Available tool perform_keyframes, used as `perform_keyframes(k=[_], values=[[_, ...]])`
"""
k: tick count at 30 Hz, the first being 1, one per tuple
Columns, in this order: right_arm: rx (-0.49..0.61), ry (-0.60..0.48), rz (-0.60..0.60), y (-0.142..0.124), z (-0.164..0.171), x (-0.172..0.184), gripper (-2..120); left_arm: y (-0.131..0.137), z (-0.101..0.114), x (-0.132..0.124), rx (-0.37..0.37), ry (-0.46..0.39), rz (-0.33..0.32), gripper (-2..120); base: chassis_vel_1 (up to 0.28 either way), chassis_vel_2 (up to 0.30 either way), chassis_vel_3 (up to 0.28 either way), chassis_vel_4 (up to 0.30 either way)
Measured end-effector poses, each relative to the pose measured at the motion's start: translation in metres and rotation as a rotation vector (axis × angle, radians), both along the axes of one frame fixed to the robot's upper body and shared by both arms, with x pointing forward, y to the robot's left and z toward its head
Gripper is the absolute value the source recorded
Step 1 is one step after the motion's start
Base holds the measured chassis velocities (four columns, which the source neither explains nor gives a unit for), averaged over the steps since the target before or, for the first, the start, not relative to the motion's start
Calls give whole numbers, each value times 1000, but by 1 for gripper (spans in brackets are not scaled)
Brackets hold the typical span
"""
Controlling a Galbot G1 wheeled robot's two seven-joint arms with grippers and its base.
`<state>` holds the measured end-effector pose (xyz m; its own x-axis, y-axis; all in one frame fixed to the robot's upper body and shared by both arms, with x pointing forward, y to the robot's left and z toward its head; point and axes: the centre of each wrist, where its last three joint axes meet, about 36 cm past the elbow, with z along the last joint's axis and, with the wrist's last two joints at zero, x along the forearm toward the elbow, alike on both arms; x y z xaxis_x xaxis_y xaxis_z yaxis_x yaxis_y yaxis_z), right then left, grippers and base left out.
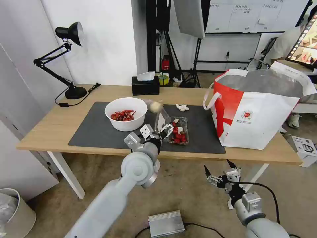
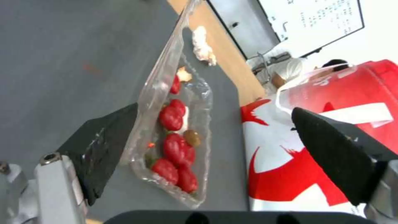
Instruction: Pick up the trash from the table and place it into the takeout bag.
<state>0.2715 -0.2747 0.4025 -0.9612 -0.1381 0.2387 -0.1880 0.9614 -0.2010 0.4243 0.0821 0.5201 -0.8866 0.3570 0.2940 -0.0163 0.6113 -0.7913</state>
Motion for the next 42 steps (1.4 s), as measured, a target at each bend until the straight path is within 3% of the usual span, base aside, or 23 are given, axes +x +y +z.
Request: perform_keyframes(k=[42], values=[[8,-32,-5,-3,6,-2,100,-16,18,-2,-32,-55,-120,100,0,0,0,0]])
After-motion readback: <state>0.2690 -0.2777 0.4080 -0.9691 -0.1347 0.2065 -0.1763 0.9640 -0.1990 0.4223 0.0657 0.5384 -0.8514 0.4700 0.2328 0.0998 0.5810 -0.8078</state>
